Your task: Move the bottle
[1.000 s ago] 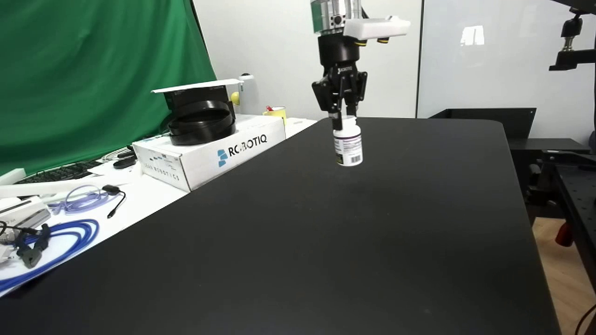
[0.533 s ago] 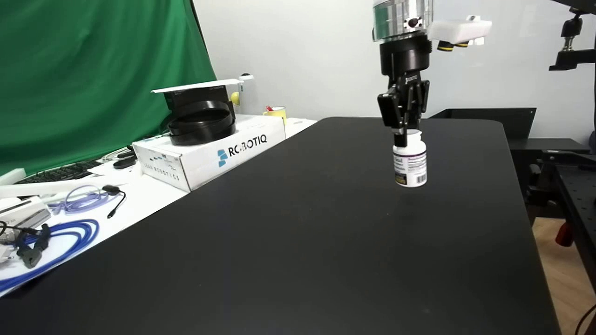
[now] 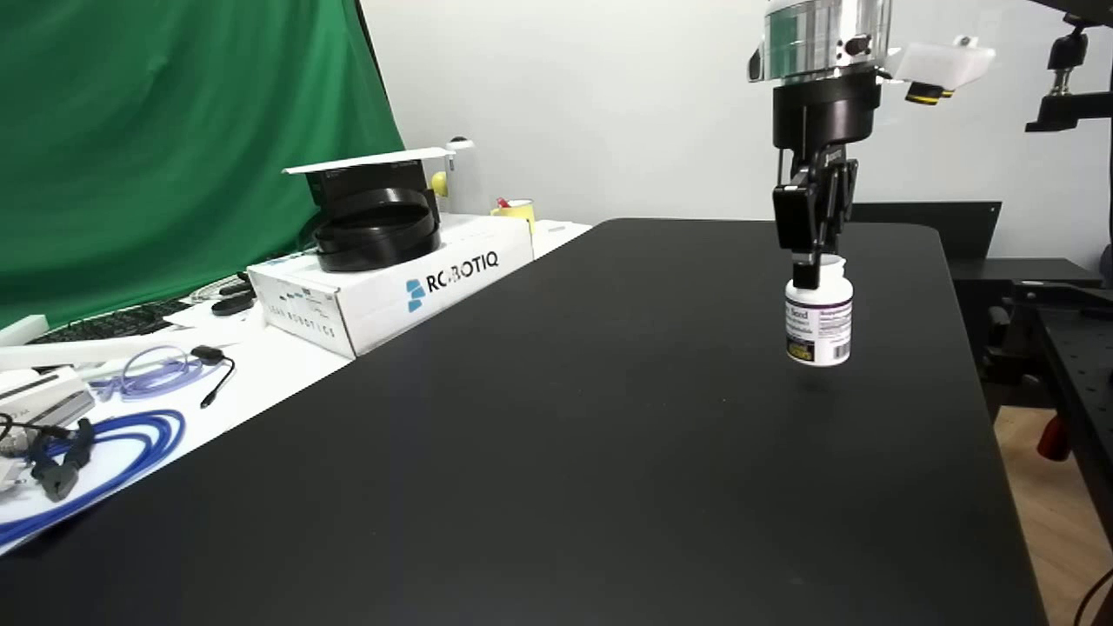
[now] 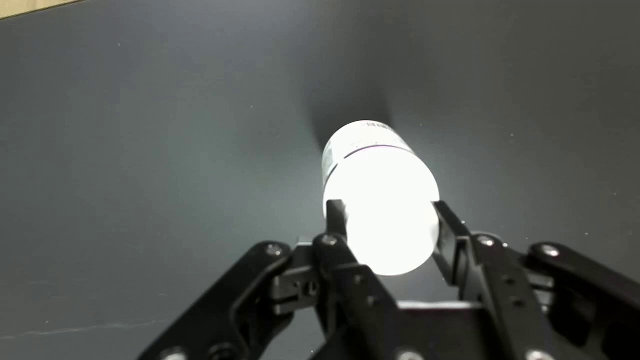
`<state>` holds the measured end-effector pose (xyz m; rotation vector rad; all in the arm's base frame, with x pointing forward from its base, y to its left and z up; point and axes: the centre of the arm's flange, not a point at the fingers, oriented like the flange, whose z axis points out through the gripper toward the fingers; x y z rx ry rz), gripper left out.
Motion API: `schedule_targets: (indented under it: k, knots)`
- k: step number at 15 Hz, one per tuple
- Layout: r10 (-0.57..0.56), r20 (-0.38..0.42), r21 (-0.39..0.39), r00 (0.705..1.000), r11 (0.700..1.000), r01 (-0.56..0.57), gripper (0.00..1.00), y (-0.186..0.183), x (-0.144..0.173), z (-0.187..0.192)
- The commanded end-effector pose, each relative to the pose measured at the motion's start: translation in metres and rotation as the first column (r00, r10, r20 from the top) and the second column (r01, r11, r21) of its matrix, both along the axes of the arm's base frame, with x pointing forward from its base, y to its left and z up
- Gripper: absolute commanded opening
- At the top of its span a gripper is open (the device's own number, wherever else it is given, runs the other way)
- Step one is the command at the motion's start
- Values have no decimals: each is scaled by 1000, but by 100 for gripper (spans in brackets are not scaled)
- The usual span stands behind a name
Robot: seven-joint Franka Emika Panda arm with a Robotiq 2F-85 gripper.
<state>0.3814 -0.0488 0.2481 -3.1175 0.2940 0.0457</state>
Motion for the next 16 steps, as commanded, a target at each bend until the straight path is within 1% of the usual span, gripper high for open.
schedule_targets:
  k: [1,8,16]
  knots:
    - [9,13,-1,1000,1000,-9,19,-6,-13,-5]
    - [9,22,-14,1000,1000,-9,19,-10,-11,-15]
    - [20,12,-29,1000,999,-19,19,-10,-10,-26]
